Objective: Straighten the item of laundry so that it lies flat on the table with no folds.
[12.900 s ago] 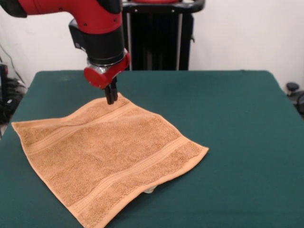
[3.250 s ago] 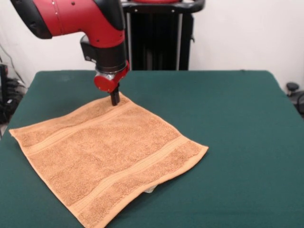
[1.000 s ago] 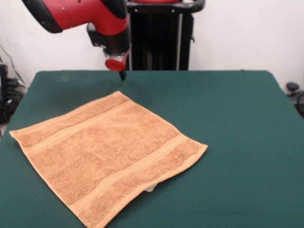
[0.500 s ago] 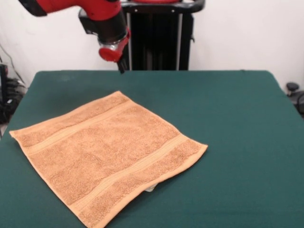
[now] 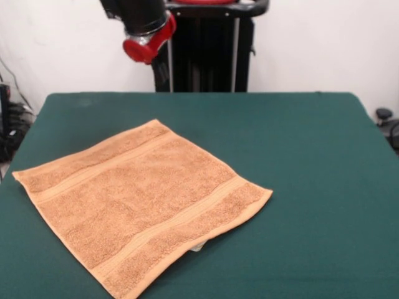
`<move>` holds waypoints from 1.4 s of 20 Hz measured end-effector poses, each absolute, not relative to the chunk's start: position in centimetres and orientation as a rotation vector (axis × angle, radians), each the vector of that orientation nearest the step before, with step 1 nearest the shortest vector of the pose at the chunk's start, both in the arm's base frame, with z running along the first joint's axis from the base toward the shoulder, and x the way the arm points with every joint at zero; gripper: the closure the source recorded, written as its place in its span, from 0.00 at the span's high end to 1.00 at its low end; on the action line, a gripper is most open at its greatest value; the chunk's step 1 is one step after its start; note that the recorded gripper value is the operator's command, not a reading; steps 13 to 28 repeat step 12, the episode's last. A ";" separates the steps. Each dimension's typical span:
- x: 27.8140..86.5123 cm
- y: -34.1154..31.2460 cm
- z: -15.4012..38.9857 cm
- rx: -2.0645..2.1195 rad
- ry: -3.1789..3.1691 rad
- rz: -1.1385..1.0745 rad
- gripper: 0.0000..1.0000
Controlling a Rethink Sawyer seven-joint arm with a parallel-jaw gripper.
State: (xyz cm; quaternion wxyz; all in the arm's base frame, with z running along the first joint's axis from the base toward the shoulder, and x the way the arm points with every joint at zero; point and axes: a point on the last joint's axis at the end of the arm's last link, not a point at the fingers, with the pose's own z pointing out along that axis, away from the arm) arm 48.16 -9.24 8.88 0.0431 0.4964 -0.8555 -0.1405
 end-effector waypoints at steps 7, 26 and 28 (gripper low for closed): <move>52.0 -5.5 11.1 1.315 -2.832 -0.359 0.00; 52.7 -6.1 11.4 1.239 -2.918 -0.316 0.00; 52.7 -6.1 11.4 1.239 -2.918 -0.316 0.00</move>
